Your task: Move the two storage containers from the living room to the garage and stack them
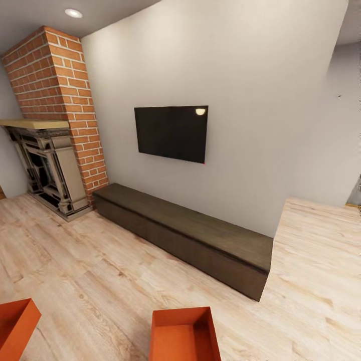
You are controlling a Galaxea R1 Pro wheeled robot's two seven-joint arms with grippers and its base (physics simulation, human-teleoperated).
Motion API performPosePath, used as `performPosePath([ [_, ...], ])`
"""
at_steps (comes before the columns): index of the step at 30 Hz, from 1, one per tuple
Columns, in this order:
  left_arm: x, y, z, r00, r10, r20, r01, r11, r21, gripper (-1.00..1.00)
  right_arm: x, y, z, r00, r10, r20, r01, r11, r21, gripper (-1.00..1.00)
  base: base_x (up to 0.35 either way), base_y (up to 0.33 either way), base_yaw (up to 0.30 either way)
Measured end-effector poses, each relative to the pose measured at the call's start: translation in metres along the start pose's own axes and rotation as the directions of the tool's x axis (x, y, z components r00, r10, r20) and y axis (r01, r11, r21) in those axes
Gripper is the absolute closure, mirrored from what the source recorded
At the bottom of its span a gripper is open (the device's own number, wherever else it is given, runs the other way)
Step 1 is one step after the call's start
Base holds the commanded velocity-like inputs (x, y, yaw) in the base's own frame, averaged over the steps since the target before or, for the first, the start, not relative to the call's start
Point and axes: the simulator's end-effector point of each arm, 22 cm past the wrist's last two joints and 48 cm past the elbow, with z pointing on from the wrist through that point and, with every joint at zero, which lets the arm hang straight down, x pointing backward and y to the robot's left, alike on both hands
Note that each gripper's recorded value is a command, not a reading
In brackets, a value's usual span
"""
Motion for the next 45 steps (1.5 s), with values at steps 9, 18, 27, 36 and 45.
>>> performPosePath([
  [9, -0.0001, 0.0000, 0.0000, 1.000, 0.000, 0.000, 0.000, 1.000, 0.000, -1.00, -0.0002, -0.0002, 0.0000, 1.000, 0.000, 0.000, 0.000, 1.000, 0.001, -1.00, 0.022, -0.007, -0.031],
  [18, -0.0001, 0.0000, -0.0001, 1.000, 0.000, 0.001, 0.000, 1.000, 0.000, -1.00, -0.0001, -0.0002, -0.0001, 1.000, 0.000, 0.001, 0.000, 1.000, 0.001, -1.00, 0.209, -0.062, 0.000],
  [27, 0.0000, 0.0000, -0.0001, 1.000, 0.000, 0.000, 0.000, 1.000, 0.000, -1.00, 0.0003, -0.0002, -0.0001, 1.000, 0.000, 0.000, 0.000, 1.000, 0.001, -1.00, 0.076, -0.038, 0.000],
  [36, -0.0001, 0.0000, -0.0001, 1.000, 0.000, 0.001, 0.000, 1.000, 0.000, -1.00, 0.0002, -0.0002, -0.0001, 1.000, 0.000, 0.000, 0.000, 1.000, 0.001, -1.00, 0.105, -0.058, 0.000],
  [45, -0.0002, 0.0001, 0.0000, 1.000, 0.000, 0.001, 0.000, 1.000, 0.000, -1.00, 0.0000, -0.0003, 0.0000, 1.000, -0.001, 0.000, 0.001, 1.000, 0.002, -1.00, 0.012, -0.006, 0.096],
])
